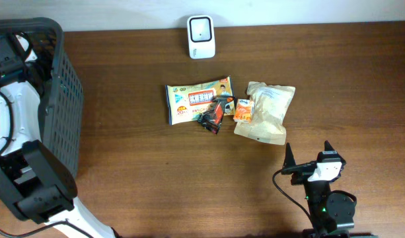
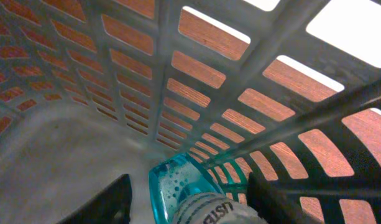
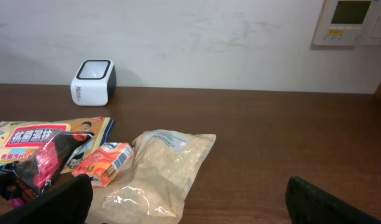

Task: Scan the item barcode
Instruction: 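Grasp the teal Listerine bottle by its cap with left gripper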

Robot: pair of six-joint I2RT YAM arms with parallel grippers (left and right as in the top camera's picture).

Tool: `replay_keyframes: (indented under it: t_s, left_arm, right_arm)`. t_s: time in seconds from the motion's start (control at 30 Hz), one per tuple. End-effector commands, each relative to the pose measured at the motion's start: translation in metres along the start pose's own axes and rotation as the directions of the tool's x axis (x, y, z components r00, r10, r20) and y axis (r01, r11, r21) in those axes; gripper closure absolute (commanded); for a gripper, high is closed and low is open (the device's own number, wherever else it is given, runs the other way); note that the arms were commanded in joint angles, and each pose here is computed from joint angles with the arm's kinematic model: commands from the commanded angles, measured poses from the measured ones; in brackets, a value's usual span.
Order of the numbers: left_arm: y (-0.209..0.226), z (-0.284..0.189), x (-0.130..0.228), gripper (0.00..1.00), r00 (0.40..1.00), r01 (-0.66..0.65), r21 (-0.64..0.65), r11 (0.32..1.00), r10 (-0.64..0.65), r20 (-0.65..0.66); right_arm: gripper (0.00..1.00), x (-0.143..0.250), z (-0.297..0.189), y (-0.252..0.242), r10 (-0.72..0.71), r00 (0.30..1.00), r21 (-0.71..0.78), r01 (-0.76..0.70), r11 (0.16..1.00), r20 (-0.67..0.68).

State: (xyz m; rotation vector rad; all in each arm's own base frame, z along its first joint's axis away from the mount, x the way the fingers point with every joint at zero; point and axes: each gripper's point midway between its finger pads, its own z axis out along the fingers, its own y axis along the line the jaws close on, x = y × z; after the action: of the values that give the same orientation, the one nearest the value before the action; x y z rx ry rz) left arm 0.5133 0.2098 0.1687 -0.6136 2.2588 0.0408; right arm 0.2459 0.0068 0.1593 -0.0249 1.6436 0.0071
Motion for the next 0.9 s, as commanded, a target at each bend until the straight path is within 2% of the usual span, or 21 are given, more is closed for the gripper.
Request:
replay_keyframes:
  t_s: [0.0,0.1,0.5,0.6,0.87]
  left_arm:
    - [-0.003,0.005,0.005,0.56,0.999,-0.042,0.015,0.999,0.042,-0.013]
    - [-0.003,0.005,0.005,0.58,0.999,-0.041,0.015,0.999,0.041,-0.013]
    - [-0.006,-0.010,-0.006,0.82,0.999,-0.042,0.020,0.999,0.042,0.022]
    - [-0.009,-0.028,-0.019,0.87,0.998,-0.017,0.026,1.000,0.016,0.062]
    - [-0.021,-0.104,-0.060,0.89,0.978,-0.031,0.045,0.999,0.021,0.208]
  right_arm:
    - [0.02,0.004,0.000,0.001,-0.007,1.000,-0.005,0.007,1.000,-0.006]
    - [0.01,0.004,0.000,0.001,-0.007,1.000,-0.005,0.007,1.000,-0.006]
    - [0.01,0.004,0.000,0.001,-0.006,1.000,-0.005,0.006,1.000,-0.006]
    - [0.01,0.004,0.000,0.001,-0.006,1.000,-0.005,0.006,1.000,-0.006]
    - [0.01,0.004,0.000,0.001,-0.006,1.000,-0.005,0.006,1.000,-0.006]
